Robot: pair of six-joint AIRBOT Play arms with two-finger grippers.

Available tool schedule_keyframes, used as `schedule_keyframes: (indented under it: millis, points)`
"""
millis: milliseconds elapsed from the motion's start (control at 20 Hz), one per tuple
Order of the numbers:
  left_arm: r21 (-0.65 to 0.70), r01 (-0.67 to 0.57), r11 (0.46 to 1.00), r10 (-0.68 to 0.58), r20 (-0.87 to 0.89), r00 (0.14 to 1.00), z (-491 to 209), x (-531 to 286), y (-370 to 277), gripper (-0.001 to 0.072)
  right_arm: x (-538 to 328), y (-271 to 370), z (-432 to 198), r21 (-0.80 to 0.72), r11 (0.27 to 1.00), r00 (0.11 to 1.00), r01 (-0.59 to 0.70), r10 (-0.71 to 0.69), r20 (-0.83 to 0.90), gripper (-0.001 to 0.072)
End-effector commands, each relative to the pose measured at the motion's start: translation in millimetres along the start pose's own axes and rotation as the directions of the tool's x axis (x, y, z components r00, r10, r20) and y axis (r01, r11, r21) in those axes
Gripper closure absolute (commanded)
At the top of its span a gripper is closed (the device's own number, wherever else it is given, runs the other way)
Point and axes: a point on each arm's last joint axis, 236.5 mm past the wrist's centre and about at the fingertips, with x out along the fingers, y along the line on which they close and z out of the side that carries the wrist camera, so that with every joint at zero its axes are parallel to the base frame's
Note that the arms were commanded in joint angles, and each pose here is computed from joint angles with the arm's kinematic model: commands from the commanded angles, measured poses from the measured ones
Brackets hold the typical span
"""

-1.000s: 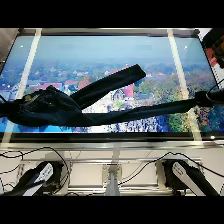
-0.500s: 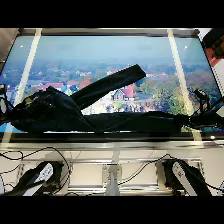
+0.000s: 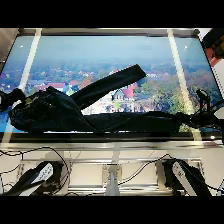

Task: Fold the clothes and pants, and hang the long-sleeved shirts on hangers.

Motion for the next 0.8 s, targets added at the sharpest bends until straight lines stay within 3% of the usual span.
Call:
schedule_keyframes:
  millis: [0, 250, 400, 550, 650, 750]
  points:
    - [-0.113, 0.239, 0.964, -0.246, -0.051, 0.968, -11, 14, -73, 0.0007, 0, -4, 13, 0.006, 1.0, 0.998, 0.015, -0.015, 0.054, 0.0021]
    - [-0.207, 0.305, 0.929, -0.329, -0.089, 0.94, -22, 38, -108, -0.0003, -2, -8, 27, 0.007, 0.999, 0.993, 0.033, -0.034, 0.117, 0.0021]
    - [-0.358, 0.273, 0.893, -0.328, -0.101, 0.939, -25, 43, -109, -0.0003, -4, -12, 41, 0.009, 0.999, 0.984, 0.049, -0.05, 0.174, 0.0021]
    - [-0.362, 0.229, 0.904, -0.294, -0.134, 0.946, -32, 50, -98, -0.0003, -6, -14, 52, 0.013, 0.998, 0.974, 0.06, -0.061, 0.219, 0.0021]
    - [-0.524, 0.161, 0.837, -0.277, -0.15, 0.949, -33, 56, -84, -0.0002, -6, -14, 51, 0.013, 0.998, 0.974, 0.057, -0.059, 0.217, 0.0021]
    - [-0.579, 0.139, 0.803, -0.272, -0.149, 0.951, -33, 62, -79, -0.0003, -6, -13, 53, 0.016, 0.998, 0.973, 0.053, -0.055, 0.225, 0.0021]
